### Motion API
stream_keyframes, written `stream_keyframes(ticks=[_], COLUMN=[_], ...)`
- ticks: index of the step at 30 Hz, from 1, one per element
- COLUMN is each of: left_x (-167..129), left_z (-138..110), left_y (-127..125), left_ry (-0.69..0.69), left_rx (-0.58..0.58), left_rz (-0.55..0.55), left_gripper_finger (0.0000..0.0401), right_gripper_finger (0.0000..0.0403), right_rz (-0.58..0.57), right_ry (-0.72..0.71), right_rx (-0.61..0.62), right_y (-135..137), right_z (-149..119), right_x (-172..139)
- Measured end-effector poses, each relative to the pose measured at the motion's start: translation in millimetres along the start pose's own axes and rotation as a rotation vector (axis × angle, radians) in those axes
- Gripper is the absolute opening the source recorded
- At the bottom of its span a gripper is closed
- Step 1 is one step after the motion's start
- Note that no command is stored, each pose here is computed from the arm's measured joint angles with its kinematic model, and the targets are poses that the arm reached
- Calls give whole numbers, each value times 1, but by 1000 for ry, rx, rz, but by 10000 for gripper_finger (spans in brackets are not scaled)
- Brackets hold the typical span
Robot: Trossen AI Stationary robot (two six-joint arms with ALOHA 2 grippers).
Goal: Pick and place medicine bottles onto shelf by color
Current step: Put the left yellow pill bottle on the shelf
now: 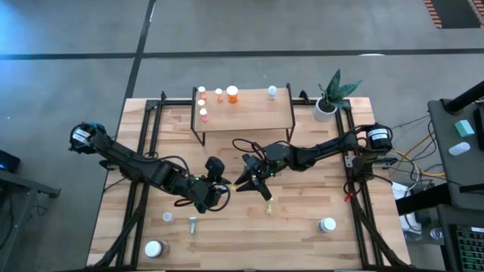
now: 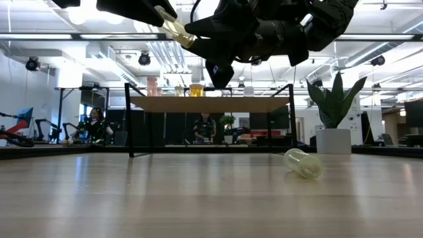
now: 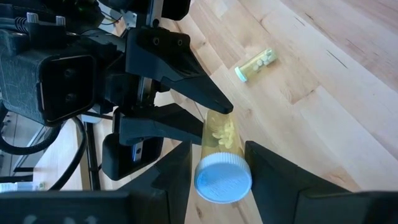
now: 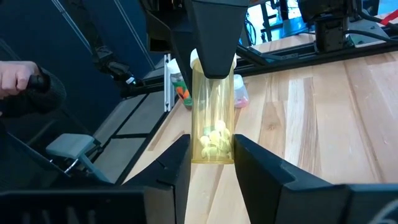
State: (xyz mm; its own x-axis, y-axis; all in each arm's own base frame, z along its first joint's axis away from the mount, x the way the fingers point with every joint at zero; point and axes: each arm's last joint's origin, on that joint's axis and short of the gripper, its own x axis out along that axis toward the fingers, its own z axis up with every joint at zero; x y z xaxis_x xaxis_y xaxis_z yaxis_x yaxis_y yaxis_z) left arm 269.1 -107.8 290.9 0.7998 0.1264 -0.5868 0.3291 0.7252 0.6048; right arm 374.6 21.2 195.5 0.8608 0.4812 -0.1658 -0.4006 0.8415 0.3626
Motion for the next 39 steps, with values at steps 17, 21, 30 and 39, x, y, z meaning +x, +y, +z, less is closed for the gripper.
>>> stream_keyframes(ticks=[17, 21, 30, 39], left_x=[0, 0, -1, -5], left_z=[0, -1, -1, -3], left_y=[0, 1, 3, 4], left_ry=[0, 2, -1, 25], left_rx=[-19, -26, -30, -43], left_rz=[0, 1, 5, -2], left_gripper_finger=[91, 110, 96, 98], right_gripper_finger=[106, 111, 118, 160], right_rz=[0, 0, -1, -23], right_ry=[0, 0, -2, 23], right_rx=[0, -1, -1, -9], right_y=[0, 0, 0, 3], right_z=[0, 0, 0, 5], right_x=[0, 0, 0, -5])
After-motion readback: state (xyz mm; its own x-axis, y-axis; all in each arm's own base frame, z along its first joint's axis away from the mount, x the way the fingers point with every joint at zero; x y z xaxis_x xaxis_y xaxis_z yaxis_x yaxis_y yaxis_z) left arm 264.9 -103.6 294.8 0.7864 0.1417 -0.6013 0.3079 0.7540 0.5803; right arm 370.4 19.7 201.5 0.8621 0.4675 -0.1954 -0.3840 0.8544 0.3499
